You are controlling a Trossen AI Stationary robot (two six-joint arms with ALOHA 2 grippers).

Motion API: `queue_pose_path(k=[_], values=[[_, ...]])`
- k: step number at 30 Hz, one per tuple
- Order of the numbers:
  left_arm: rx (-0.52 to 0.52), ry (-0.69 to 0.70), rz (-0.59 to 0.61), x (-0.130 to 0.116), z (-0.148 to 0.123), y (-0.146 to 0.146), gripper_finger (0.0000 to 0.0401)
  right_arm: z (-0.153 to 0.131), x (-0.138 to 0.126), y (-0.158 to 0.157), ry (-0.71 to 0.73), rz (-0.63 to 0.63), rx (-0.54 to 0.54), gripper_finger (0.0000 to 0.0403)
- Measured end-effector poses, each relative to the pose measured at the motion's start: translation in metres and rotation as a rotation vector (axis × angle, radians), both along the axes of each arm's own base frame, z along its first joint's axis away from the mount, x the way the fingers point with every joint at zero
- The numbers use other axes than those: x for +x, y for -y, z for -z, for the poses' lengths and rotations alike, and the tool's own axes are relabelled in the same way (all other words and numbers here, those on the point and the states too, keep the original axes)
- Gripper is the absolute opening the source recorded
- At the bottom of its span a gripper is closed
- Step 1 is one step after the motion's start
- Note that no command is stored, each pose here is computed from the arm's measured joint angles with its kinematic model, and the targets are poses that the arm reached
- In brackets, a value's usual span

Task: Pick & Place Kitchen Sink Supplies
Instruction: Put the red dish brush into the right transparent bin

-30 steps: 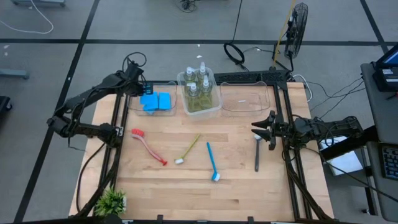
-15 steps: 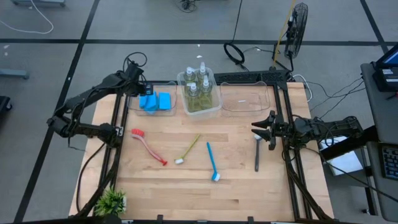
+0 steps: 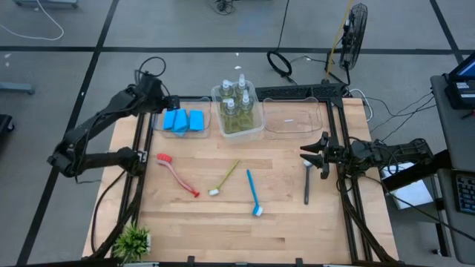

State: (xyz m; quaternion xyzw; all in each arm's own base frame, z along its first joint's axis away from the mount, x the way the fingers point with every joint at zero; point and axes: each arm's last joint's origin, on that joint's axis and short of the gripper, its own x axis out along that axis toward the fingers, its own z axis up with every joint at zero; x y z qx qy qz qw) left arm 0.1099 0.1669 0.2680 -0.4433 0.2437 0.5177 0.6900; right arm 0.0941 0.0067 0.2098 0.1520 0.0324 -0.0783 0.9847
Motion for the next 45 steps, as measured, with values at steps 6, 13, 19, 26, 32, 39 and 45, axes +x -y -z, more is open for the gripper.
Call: queue_pose_path(k=[6,13,19,26,32,39,45], values=[[0.015,0.109,0.099,0.008,-0.014,0.023,0.0177,0.000,0.000,0.000,0.000,0.000,0.000,0.0142],[-0.074,0.216,0.164,0.027,-0.018,0.048,0.0177,0.000,0.000,0.000,0.000,0.000,0.000,0.0142],[-0.232,0.256,0.164,0.041,-0.014,0.073,0.0177,0.000,0.000,0.000,-0.001,0.000,-0.005,0.0142],[-0.432,0.127,0.140,0.043,-0.004,0.109,0.0177,0.000,0.000,0.000,-0.001,-0.001,-0.008,0.0142],[-0.469,-0.021,0.039,0.036,0.003,0.136,0.0177,0.000,0.000,0.000,-0.001,0.000,-0.002,0.0142],[-0.537,-0.077,-0.040,0.033,0.019,0.157,0.0177,0.000,0.000,0.000,-0.001,0.000,-0.001,0.0142],[-0.581,-0.111,-0.125,0.029,0.052,0.172,0.0177,0.000,0.000,0.000,-0.001,0.000,0.000,0.0142]])
